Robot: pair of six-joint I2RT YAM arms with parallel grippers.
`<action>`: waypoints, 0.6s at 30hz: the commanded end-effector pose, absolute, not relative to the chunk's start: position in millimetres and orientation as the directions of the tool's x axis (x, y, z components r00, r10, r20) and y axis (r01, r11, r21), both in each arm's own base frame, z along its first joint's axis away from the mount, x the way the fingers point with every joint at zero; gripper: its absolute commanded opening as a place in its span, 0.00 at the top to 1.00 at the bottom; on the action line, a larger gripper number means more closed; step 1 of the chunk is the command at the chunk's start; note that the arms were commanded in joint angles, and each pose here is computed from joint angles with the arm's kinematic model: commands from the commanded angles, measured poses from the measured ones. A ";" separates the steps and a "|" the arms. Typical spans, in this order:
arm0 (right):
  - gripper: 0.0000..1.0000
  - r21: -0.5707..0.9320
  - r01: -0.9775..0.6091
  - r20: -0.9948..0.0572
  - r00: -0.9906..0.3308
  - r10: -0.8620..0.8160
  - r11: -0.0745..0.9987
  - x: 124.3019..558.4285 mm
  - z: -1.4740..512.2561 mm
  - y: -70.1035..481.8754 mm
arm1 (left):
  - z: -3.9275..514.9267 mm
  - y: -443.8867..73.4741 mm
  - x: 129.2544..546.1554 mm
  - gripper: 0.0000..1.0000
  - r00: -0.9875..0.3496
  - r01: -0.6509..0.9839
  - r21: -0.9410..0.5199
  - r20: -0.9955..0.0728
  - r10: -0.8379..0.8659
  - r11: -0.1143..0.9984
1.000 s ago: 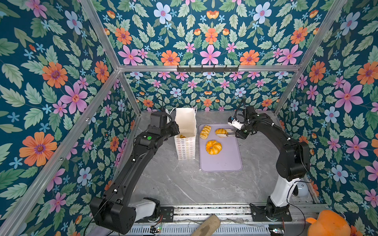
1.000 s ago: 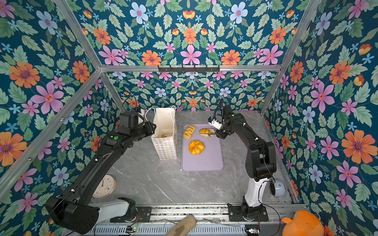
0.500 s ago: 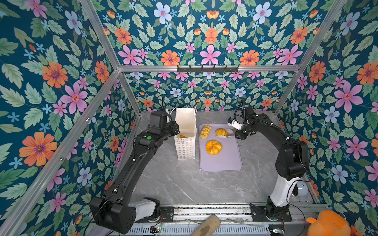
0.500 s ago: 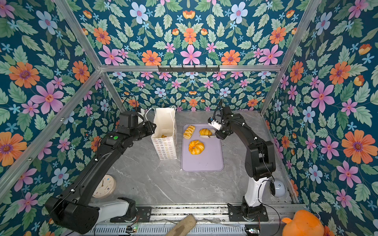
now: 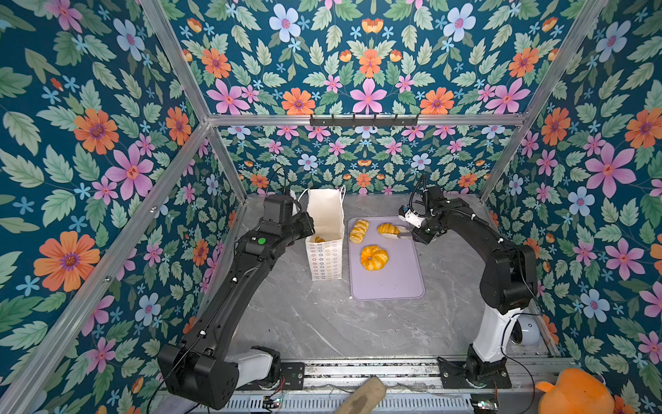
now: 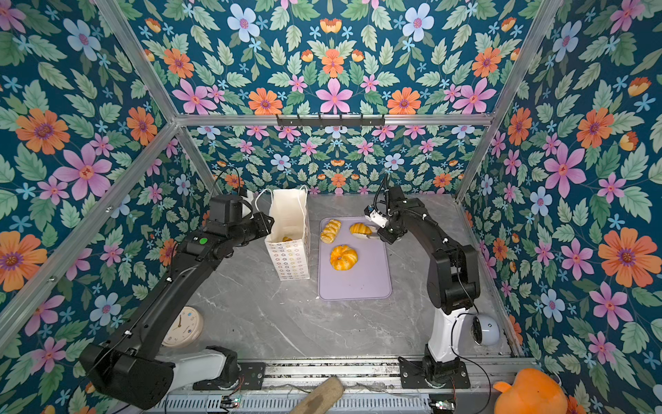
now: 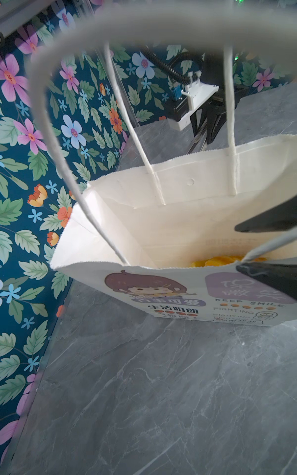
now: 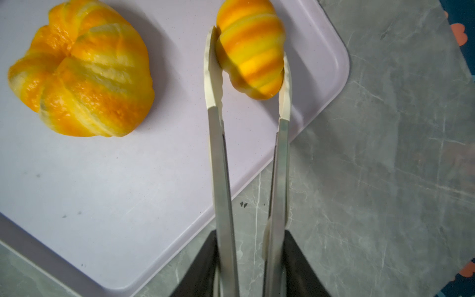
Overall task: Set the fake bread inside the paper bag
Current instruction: 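Lower the tongs around the striped yellow bun and squeeze shut, then lift the striped bun with the tongs and carry it over the bag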
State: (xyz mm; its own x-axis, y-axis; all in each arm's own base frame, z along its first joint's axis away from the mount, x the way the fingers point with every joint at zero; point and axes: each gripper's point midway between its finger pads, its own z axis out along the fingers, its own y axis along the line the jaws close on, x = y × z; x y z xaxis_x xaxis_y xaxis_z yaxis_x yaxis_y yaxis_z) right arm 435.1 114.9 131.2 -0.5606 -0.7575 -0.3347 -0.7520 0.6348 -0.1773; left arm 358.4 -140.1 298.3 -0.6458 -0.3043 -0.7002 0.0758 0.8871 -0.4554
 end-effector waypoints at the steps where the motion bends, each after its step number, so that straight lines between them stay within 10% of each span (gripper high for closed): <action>1: 0.63 -0.207 -0.737 -0.338 -0.564 -0.754 0.644 434.1 144.9 113.3 | 304.4 -138.8 358.4 0.77 -0.632 0.083 -0.453 -0.712 -0.305 0.888; 18: 0.66 -0.292 -0.601 -0.397 -0.632 -0.666 0.744 388.3 252.1 128.8 | 306.1 -139.6 356.8 0.77 -0.628 0.089 -0.463 -0.713 -0.311 0.882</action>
State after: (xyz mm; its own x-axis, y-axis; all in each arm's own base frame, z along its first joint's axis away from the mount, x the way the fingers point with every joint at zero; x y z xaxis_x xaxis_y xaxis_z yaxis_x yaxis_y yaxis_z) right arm 396.1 136.6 241.0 -0.5430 -0.7368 -0.4030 -0.6787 0.6676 -0.3061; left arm 356.2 -139.3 300.1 -0.6415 -0.3058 -0.7035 0.0786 0.8861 -0.4568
